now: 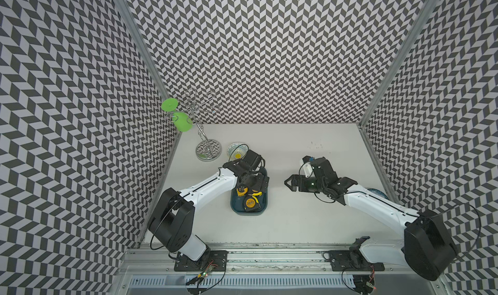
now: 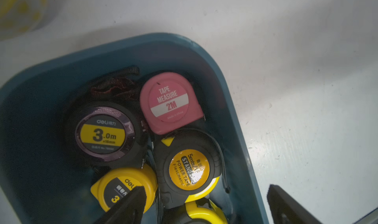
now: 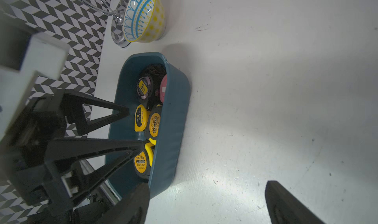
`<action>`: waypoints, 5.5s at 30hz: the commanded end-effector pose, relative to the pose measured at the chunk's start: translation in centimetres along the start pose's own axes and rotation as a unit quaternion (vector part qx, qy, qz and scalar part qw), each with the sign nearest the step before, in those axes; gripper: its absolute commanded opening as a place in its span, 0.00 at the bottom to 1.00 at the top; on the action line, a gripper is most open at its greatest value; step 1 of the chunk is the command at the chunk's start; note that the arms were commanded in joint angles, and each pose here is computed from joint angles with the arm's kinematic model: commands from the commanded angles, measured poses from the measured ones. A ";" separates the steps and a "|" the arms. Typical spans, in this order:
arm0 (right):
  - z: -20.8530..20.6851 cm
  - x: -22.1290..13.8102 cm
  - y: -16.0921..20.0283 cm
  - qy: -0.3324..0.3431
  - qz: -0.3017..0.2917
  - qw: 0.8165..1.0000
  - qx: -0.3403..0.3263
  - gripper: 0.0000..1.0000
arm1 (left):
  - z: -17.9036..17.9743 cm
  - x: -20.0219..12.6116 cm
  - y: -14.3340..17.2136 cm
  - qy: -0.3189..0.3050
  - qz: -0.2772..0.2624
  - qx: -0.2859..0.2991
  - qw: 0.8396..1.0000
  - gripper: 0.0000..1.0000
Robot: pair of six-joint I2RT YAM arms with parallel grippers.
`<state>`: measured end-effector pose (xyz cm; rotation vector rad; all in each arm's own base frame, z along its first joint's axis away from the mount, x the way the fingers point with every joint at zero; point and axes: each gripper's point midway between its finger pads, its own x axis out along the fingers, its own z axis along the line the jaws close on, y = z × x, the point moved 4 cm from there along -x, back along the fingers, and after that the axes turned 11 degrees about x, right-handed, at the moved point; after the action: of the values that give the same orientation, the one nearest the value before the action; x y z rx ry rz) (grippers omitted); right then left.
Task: Take the tape measure out of the storage box
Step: Pick up the tape measure from the storage box, then place the tape measure at the center of the board.
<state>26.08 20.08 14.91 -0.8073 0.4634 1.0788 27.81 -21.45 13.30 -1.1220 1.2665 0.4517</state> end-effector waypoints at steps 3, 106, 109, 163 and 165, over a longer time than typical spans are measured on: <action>-0.6 -1.0 -0.1 -0.003 -0.006 1.000 -0.005 0.93 | 0.1 0.1 0.0 -0.011 0.020 -0.008 1.000 0.98; 9.0 -4.7 0.7 -0.213 -0.134 0.965 -0.071 0.87 | -7.1 -9.3 -8.3 0.205 -0.195 -0.356 0.891 0.00; 9.4 -4.2 0.5 -0.212 -0.141 0.964 -0.072 0.86 | -7.8 -9.3 -8.7 0.216 -0.193 -0.358 0.887 0.00; -5.4 0.0 -7.9 -0.094 -0.155 0.977 0.114 0.13 | -1.9 -7.2 -3.3 0.020 -0.136 -0.249 0.959 1.00; -6.6 0.4 -8.0 -0.091 -0.147 0.977 0.127 0.13 | -1.8 -7.1 -3.1 0.016 -0.135 -0.250 0.959 1.00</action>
<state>32.71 13.22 11.81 -0.5588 0.4194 0.7723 27.52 -23.12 21.09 -1.7390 1.0529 0.5559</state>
